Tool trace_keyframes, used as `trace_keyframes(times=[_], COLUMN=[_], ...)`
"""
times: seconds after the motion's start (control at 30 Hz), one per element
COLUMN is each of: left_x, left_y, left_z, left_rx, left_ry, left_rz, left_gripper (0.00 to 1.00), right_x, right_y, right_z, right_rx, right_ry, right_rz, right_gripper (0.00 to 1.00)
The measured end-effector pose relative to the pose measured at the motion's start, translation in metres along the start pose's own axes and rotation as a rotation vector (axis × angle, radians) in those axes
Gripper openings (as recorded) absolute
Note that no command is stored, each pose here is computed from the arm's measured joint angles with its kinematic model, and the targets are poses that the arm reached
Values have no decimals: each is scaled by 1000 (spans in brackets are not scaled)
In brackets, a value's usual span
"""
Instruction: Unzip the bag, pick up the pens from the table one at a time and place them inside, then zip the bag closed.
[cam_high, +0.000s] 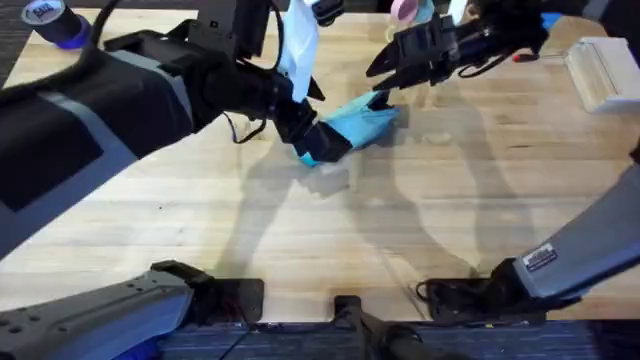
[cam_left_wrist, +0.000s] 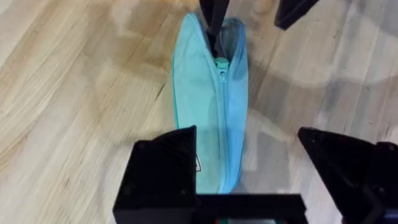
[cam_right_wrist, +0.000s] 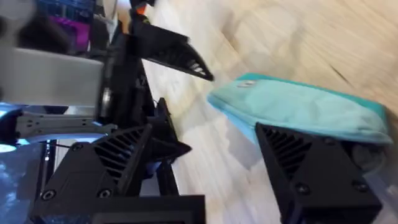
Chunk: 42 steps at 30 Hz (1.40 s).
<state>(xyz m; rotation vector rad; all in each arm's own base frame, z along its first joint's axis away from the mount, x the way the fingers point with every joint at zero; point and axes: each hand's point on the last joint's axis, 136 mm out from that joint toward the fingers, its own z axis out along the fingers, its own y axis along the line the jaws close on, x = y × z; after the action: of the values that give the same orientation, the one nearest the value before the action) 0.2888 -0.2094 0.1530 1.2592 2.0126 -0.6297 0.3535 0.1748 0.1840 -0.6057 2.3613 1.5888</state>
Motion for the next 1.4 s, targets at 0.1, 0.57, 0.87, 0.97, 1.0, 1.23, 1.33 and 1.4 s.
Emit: trace_keyframes(times=[0.1,0.57,0.87,0.97,1.0,1.23,1.33,1.4], left_x=[0,1,1,1,1,1,1,1], left_y=[0,-1,-1,-1,-1,-1,-1,-1], left_z=[0,0,0,0,0,0,0,0], left_rx=[0,2,2,3,3,3,3,3], left_ry=[0,4,4,4,5,5,5,5], left_rz=[0,-3,-3,-3,-4,-4,-4,-4], left_gripper=[994,994,993,993,993,994,994,994], right_x=[-1,14,23,24,26,31,33,36], right_y=[6,-22,-40,-41,-39,-31,-35,-42], right_z=[-3,-7,-9,-5,1,15,19,24], right_rx=[10,183,294,310,314,300,278,255], right_ry=[-5,80,141,161,183,223,230,238], right_rz=[-21,-16,-28,-50,-70,-90,-69,-45], right_gripper=[996,996,996,996,996,996,996,996])
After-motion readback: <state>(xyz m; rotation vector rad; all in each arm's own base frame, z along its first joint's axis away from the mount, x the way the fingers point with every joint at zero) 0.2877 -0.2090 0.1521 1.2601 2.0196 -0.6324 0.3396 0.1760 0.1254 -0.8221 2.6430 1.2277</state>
